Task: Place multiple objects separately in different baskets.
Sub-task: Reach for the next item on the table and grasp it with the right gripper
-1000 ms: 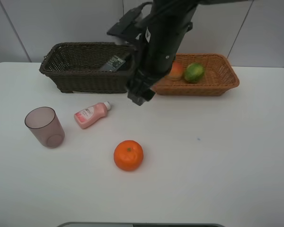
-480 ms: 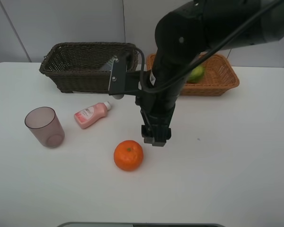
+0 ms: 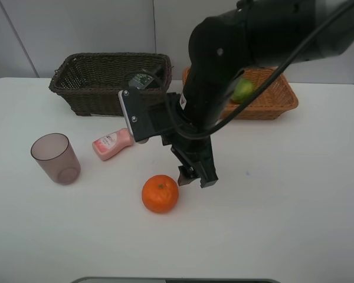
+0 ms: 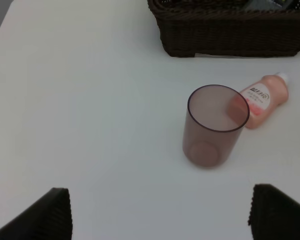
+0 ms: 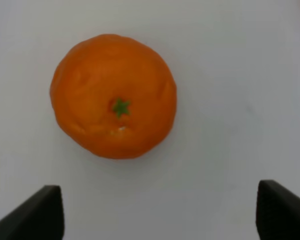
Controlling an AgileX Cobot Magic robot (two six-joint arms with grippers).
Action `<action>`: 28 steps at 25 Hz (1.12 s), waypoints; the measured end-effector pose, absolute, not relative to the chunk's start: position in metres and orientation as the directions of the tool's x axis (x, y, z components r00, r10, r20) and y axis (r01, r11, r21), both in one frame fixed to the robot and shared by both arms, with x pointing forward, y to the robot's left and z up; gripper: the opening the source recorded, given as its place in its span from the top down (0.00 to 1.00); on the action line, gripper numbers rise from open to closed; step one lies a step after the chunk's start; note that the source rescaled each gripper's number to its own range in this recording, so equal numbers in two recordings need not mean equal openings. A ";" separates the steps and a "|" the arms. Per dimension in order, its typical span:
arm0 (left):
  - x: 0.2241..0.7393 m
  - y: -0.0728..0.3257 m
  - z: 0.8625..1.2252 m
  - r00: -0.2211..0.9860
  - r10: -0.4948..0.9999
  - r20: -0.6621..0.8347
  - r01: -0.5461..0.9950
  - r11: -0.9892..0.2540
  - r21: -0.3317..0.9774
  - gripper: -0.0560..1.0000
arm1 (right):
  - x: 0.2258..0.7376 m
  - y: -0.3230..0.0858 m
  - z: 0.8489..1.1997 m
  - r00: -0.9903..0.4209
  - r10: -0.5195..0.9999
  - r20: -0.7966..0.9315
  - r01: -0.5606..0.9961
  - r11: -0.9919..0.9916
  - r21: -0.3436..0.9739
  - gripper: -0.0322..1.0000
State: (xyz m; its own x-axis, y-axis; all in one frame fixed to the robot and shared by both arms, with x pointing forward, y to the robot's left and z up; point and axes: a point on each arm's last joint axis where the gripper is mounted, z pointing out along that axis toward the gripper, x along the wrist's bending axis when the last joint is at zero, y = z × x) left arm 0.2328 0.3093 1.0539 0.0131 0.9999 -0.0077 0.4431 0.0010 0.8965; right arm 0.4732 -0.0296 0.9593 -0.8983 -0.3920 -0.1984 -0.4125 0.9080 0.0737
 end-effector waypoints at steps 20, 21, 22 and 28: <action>0.233 0.309 1.054 0.013 1.000 -0.008 0.443 0.001 0.896 0.08 | 0.465 -0.005 0.917 -0.819 -0.543 -0.183 -0.560 0.826 0.056 0.23; 0.233 0.309 1.054 0.013 1.000 -0.008 0.443 0.001 0.896 0.08 | 0.465 -0.003 0.916 -0.824 -0.532 -0.192 -0.552 0.832 0.062 0.20; 0.233 0.309 1.054 0.013 1.000 -0.008 0.443 0.001 0.896 0.08 | 0.466 -0.003 0.916 -0.830 -0.521 -0.199 -0.542 0.838 0.067 0.18; 0.233 0.309 1.054 0.013 1.000 -0.008 0.443 0.001 0.896 0.08 | 0.466 -0.002 0.912 -0.853 -0.485 -0.192 -0.506 0.860 0.074 0.14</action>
